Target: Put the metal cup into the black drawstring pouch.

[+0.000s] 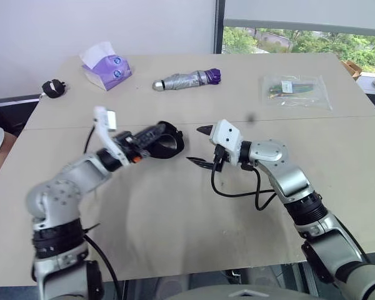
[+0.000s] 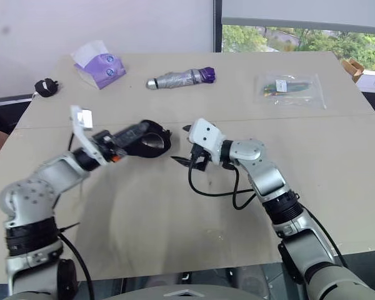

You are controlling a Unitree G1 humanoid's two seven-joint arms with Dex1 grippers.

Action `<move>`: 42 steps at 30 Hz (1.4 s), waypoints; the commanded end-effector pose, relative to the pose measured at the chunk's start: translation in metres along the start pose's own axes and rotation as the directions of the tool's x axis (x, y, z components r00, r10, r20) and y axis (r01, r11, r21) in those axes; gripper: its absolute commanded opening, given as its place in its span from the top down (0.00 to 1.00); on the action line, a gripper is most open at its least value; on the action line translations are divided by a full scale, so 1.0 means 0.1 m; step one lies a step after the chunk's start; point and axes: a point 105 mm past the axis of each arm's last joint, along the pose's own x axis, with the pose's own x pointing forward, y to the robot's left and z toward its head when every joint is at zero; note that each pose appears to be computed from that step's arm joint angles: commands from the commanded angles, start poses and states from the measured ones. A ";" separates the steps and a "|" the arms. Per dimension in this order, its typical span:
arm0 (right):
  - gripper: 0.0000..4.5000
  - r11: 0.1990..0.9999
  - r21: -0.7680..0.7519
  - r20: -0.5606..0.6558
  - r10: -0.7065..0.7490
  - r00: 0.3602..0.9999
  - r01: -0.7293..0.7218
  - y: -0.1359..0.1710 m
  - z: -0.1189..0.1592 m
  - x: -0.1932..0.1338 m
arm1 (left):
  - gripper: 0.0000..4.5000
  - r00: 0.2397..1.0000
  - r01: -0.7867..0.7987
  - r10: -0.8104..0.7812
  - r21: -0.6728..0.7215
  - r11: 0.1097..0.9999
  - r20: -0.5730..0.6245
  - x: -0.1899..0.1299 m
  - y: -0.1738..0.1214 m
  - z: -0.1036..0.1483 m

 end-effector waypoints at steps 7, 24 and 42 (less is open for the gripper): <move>0.02 0.960 -0.026 0.084 -0.276 0.957 0.279 -0.19 -0.02 0.64 | 1.00 0.993 0.119 -0.118 0.048 0.992 -0.022 0.03 -0.22 0.18; 0.99 0.973 0.096 0.148 -0.223 0.964 0.210 -0.03 0.00 0.69 | 1.00 0.995 0.087 -0.083 0.068 0.994 -0.056 -0.05 -0.27 0.04; 1.00 0.915 -0.215 0.111 -0.324 0.939 0.341 -0.65 0.44 -0.20 | 0.84 0.995 0.093 -0.086 0.184 0.978 -0.046 -0.02 -0.32 -0.17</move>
